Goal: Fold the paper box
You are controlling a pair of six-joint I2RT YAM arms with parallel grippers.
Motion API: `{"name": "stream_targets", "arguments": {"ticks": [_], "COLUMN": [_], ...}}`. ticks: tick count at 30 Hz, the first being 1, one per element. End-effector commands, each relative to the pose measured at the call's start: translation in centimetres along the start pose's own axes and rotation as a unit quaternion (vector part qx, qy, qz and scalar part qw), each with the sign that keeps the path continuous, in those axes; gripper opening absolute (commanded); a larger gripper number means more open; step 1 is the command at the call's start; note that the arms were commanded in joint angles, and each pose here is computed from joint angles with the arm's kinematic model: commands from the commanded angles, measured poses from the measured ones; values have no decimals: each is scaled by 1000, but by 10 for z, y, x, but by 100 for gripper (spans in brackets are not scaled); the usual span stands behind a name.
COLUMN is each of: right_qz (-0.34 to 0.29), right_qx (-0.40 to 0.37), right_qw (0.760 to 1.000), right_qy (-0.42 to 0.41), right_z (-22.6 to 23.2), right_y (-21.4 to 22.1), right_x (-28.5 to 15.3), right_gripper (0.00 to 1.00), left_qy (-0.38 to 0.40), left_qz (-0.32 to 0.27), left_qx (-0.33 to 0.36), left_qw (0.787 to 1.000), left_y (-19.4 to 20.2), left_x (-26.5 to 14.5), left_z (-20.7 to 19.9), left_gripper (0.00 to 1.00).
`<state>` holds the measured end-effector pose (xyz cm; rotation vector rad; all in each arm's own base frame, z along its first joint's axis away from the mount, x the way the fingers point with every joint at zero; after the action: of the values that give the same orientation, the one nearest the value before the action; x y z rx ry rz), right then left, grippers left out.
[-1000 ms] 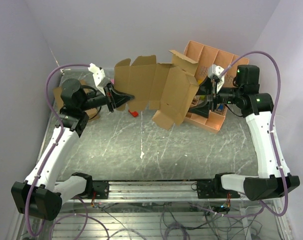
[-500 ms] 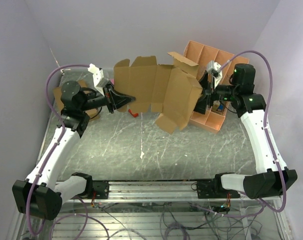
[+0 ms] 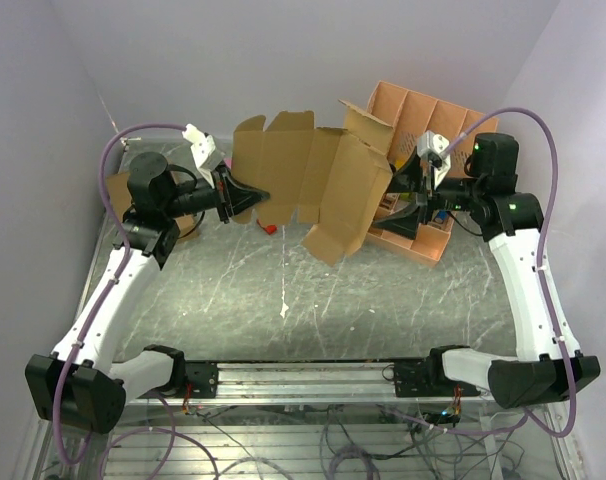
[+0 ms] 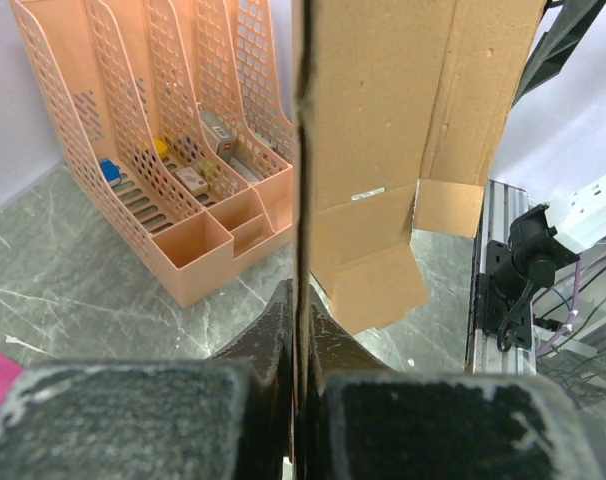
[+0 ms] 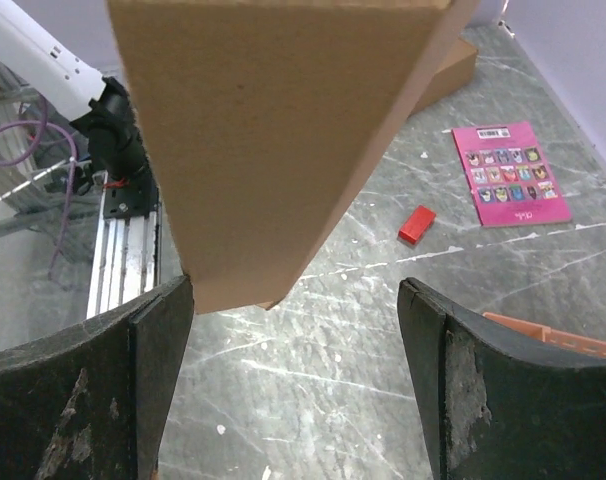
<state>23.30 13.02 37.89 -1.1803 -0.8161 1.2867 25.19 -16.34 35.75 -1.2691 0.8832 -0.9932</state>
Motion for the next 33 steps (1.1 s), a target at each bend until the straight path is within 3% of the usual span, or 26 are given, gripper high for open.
{"name": "stream_targets", "arguments": {"ticks": [1,12,18,22,33], "right_qz": [1,-20,-10,-1,7], "right_qx": [-4,17,-6,-26,-19], "right_qw": [1000,999,999,1000,1000], "right_qy": [-11,-29,-41,0,24], "right_z": [5,-7,7,11,1], "right_y": [0,-4,0,4,7], "right_x": [0,9,4,-4,-9], "right_gripper": [82,73,80,81,59], "left_qy": [-9,27,-2,-16,-2], "left_qz": [-20,-32,-3,4,-5], "left_qx": [22,19,13,10,12], "left_qw": [1000,999,1000,1000,1000], "left_y": [-16,-20,-11,-8,-13], "left_x": [-3,-3,-3,-2,-5], "left_z": [3,-6,3,10,2], "left_gripper": [7,7,7,7,7]}}
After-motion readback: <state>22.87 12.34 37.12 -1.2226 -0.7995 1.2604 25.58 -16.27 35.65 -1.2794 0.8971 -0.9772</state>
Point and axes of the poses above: each gripper's point midway between its finger pads, its own x axis out along the fingers, its own z axis along the line the jaws close on, y = z × x, the point moved 6 cm from there along -x, back along the fingers, and after that the axes turned 14 degrees about x, right-handed, at the moved point
